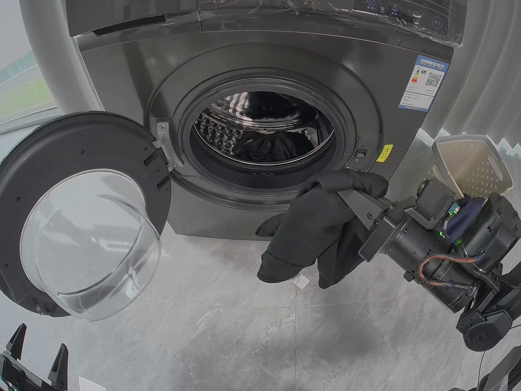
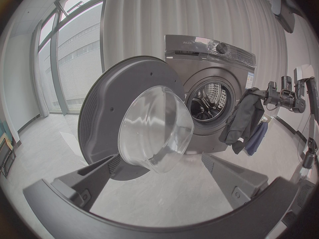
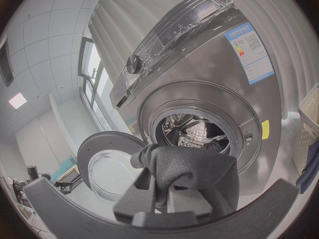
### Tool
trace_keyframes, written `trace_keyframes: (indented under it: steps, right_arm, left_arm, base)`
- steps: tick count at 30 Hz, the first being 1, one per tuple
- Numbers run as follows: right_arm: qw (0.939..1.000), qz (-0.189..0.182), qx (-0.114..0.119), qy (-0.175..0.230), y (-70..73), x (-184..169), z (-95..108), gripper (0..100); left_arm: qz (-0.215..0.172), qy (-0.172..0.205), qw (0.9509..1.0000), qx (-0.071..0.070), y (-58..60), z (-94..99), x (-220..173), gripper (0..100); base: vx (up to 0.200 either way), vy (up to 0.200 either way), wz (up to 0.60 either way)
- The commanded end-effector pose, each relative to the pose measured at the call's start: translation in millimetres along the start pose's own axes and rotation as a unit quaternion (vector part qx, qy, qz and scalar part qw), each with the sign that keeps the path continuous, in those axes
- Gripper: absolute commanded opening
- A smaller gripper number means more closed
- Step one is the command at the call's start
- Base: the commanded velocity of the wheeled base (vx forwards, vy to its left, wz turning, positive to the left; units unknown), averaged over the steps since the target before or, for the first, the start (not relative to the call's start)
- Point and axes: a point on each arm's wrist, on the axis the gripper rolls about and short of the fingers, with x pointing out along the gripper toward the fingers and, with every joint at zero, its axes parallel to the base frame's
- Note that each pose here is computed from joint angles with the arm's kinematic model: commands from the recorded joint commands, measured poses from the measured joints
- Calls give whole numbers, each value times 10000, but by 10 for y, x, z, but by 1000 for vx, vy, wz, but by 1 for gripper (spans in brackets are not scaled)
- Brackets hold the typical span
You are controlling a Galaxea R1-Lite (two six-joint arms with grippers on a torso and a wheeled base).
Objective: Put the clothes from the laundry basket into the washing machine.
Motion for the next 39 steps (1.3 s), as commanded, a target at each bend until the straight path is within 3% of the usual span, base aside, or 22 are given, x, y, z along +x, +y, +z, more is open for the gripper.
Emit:
trace_keyframes:
  steps: [1, 6, 7, 9, 10, 15, 18, 19, 21, 23, 24, 25, 27, 29, 31, 32, 36, 37, 38, 39]
  right_arm:
    - [10000, 22, -1, -7, 16, 131, -17, 0]
    - [9998, -11, 19, -172, 48, 298, 3, 0]
    - [9998, -130, 13, -169, 46, 318, -5, 0]
    - [9993, -282, 32, -236, 73, 346, 19, 0]
    - [9992, -297, 48, -278, 98, 347, 37, 0]
    - [9993, -150, 93, -318, 176, 195, 166, 0]
    - [9998, 145, 123, -55, 255, 159, 141, 0]
    - [9997, 211, 126, -64, 250, 172, 155, 0]
    - [9992, 351, 133, -149, 255, 227, 194, 0]
    - [9989, 375, 145, -238, 243, 310, 229, 0]
    - [9990, 361, 141, -242, 235, 326, 227, 0]
    - [9994, 274, 116, -194, 192, 446, 178, 0]
    - [9998, 159, 73, -74, 158, 579, 97, 0]
    - [9999, 104, 68, 23, 136, 684, 36, 0]
    - [9999, 104, 62, -9, 138, 725, 37, 0]
    - [9999, 122, 75, -51, 149, 742, 53, 0]
    - [9997, 155, 91, -185, 161, 764, 95, 0]
    - [9997, 155, 91, -185, 161, 764, 95, 0]
    - [9997, 137, 96, -174, 153, 758, 87, 0]
    - [9998, 127, 85, -161, 147, 759, 86, 0]
  left_arm:
    - [-11, 26, 10000, -18, -1, -51, 4, 100]
    - [-57, 18, 10000, 35, -2, -52, 2, 100]
    - [-95, 10, 9999, 89, -4, -50, 2, 100]
    - [-286, -29, 9990, 334, -13, -44, 2, 100]
    - [-324, -39, 9988, 372, -15, -42, 2, 100]
    - [-331, -46, 9989, 341, -14, -41, 2, 100]
    - [-332, -45, 9990, 303, -15, -41, 2, 100]
    - [-305, -211, 9990, 235, -14, 24, -14, 100]
    - [-277, -899, 9956, -38, -17, 439, -116, 100]
    - [-328, -1196, 9920, -237, -25, 826, -164, 100]
    - [-353, -1195, 9919, -259, -26, 860, -162, 100]
    - [-586, -1042, 9925, -257, -31, 946, -107, 100]
    - [-1189, -647, 9903, -307, -48, 923, -4, 100]
    - [-1746, -36, 9839, -391, -74, 869, 164, 100]
    - [-2052, 340, 9769, -495, -94, 835, 275, 100]
    - [-2240, 586, 9713, -541, -108, 832, 358, 100]
    - [-2876, 1108, 9496, -571, -162, 886, 632, 100]
    - [-2876, 1108, 9496, -571, -162, 886, 632, 100]
    - [-3161, 1298, 9380, -588, -202, 895, 766, 100]
    - [-3344, 1437, 9296, -587, -241, 889, 858, 100]
  base:
    - [0, 0, 0]
    - [0, 0, 0]
    - [0, 0, 0]
    - [0, 0, 0]
    - [0, 0, 0]
    - [0, 0, 0]
    - [0, 0, 0]
    - [0, 0, 0]
    - [0, 0, 0]
    - [0, 0, 0]
    - [0, 0, 0]
    - [0, 0, 0]
    - [0, 0, 0]
    - [0, 0, 0]
    - [0, 0, 0]
    - [0, 0, 0]
    - [0, 0, 0]
    - [0, 0, 0]
    - [0, 0, 0]
    - [0, 0, 0]
